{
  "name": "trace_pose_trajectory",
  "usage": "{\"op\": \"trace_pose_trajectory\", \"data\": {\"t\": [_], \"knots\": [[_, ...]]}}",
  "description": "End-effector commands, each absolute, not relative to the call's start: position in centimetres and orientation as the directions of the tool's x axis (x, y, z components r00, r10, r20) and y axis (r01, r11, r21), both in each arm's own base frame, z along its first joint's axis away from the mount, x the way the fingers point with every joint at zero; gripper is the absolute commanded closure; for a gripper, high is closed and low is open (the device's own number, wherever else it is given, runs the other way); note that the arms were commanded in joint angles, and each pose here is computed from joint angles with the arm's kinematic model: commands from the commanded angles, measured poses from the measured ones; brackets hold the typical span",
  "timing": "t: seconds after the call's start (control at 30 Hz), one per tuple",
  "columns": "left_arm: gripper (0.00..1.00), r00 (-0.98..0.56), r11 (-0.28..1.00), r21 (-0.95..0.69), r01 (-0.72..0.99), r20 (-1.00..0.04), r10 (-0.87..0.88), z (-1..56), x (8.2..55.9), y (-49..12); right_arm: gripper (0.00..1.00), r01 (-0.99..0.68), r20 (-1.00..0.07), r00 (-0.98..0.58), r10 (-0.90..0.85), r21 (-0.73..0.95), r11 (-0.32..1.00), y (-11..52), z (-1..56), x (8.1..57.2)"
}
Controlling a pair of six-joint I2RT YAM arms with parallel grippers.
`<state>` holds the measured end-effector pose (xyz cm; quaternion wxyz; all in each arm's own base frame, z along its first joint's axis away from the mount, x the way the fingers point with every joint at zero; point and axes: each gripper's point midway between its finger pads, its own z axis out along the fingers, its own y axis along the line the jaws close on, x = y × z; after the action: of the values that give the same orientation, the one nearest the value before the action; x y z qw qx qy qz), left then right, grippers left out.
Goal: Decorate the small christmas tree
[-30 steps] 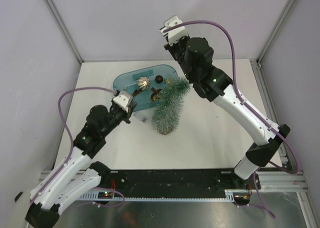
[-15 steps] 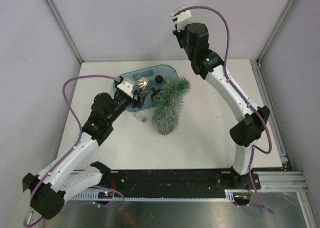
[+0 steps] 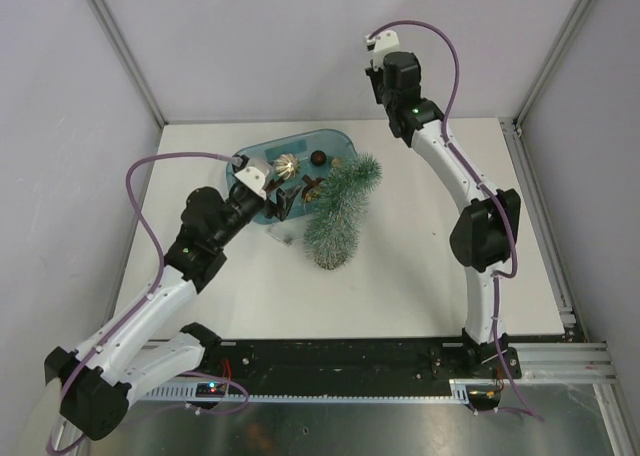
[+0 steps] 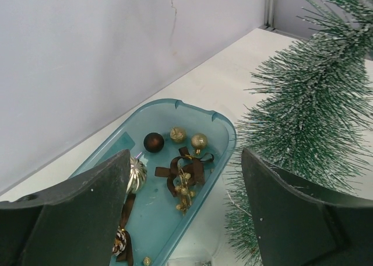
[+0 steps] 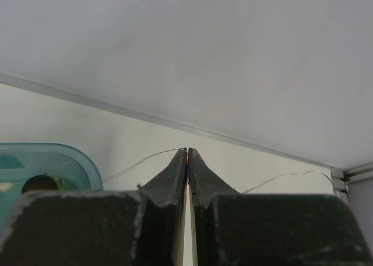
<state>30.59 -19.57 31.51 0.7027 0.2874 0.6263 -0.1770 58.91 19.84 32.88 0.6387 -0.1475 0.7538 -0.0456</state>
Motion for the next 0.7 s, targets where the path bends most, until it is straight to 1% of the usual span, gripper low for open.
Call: {"op": "trace_pose_trajectory", "data": {"t": [0.0, 0.2, 0.37, 0.5, 0.67], "knots": [[0.18, 0.209, 0.752, 0.178, 0.635, -0.976, 0.055, 33.5, 29.4, -19.7, 0.94, -0.093, -0.968, -0.119, -0.223, -0.213, 0.973, 17.3, 34.1, 60.5], [0.2, 0.206, 0.702, 0.159, 0.695, -0.978, 0.017, 34.3, 27.7, -20.5, 0.93, 0.018, -0.954, -0.194, -0.228, -0.236, 0.972, 14.2, 30.7, 62.6], [0.22, 0.201, 0.646, 0.142, 0.75, -0.979, -0.019, 35.2, 26.1, -21.3, 0.94, 0.217, -0.934, -0.295, -0.2, -0.27, 0.938, 8.7, 27.9, 63.3], [0.26, 0.195, 0.594, 0.136, 0.793, -0.98, -0.036, 35.3, 24.9, -21.9, 0.95, 0.409, -0.924, -0.369, -0.102, -0.26, 0.875, 2.7, 26.8, 61.3], [0.27, 0.189, 0.528, 0.131, 0.839, -0.98, -0.058, 35.4, 23.2, -22.5, 0.95, 0.533, -0.908, -0.419, -0.023, -0.267, 0.803, -2.9, 25.8, 56.7]]}}
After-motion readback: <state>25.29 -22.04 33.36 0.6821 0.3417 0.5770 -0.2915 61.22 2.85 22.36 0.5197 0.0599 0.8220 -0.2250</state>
